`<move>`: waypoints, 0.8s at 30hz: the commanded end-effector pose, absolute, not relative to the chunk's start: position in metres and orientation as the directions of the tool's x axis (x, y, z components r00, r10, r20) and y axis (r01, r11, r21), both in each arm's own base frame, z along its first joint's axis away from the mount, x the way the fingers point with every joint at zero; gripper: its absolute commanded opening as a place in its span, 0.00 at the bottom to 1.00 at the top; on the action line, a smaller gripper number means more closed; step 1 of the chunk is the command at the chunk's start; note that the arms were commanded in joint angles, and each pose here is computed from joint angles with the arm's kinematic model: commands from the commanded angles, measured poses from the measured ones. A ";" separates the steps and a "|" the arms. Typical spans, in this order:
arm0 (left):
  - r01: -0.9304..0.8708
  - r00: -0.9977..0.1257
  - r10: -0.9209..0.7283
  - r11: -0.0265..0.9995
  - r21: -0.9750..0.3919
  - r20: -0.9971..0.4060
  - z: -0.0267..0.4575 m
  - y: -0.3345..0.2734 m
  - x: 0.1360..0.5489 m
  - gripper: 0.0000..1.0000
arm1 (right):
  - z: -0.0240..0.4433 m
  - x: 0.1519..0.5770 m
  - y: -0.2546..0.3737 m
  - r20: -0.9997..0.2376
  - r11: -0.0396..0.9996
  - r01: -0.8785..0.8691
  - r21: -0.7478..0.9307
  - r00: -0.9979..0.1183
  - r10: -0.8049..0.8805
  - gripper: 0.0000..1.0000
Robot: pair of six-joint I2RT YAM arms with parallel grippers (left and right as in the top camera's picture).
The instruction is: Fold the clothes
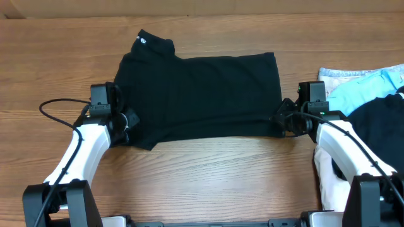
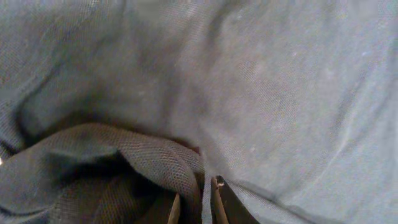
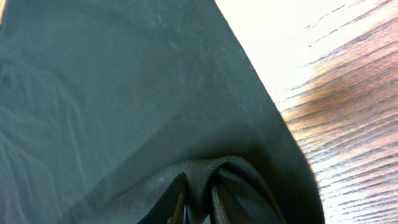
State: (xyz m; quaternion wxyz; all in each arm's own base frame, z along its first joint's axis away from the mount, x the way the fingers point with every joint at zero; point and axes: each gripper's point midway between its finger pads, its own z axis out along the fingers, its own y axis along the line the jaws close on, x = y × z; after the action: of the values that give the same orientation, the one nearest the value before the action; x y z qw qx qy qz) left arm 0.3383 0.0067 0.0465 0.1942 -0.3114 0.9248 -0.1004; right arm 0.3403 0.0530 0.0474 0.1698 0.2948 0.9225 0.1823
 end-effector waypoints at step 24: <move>-0.516 -0.692 -0.653 0.746 -0.422 -0.308 0.060 -0.004 0.361 0.29 | 0.041 0.340 0.044 -0.218 0.774 0.502 0.386 -0.765 0.606 0.22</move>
State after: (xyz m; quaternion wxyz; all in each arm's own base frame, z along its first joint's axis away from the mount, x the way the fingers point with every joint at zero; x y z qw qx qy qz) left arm 0.3576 -0.0043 0.0578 0.2224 -0.3199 0.9086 -0.1502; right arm 0.3343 0.0478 0.0389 0.1570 0.3010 0.9266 0.1621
